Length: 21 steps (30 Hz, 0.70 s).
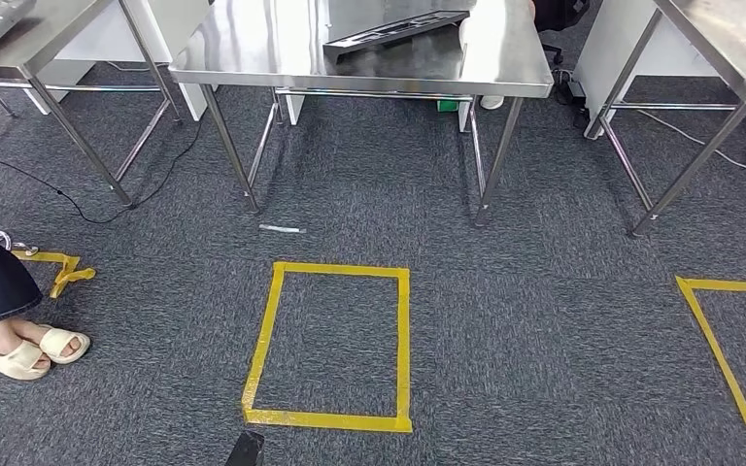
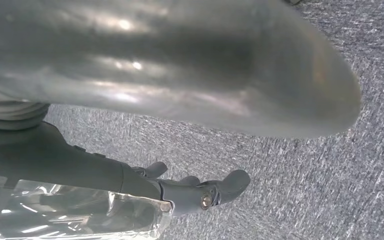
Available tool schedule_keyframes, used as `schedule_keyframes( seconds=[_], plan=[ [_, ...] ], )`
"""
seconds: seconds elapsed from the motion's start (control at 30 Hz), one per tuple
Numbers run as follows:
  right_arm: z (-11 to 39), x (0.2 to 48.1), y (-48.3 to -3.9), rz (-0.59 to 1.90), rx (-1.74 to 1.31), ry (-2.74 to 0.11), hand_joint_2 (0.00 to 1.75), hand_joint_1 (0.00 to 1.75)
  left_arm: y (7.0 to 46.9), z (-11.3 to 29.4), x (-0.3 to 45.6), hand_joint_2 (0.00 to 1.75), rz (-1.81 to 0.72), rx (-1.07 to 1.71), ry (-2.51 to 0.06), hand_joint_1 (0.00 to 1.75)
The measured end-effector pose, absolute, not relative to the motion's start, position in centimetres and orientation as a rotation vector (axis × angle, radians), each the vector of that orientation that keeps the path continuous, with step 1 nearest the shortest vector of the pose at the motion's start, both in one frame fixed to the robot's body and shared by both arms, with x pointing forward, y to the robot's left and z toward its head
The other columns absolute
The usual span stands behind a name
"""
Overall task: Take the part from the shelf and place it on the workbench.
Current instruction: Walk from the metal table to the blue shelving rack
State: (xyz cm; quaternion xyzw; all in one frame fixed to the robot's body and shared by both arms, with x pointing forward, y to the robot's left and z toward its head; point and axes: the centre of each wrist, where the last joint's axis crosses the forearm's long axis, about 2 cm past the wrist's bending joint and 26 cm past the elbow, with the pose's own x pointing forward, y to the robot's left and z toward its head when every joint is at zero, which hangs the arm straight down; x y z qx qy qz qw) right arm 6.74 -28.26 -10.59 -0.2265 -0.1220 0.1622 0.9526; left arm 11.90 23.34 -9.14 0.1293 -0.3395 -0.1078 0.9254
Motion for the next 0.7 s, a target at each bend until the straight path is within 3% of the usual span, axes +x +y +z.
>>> schedule_keyframes(
  seconds=[0.7],
  plan=[
    [-10.61, 6.65, -28.26, 0.37, -0.462, -0.212, 0.0, 0.0, 23.33, -9.24, 11.5, 0.0, -0.217, 0.264, -0.694, 0.0]
  ],
)
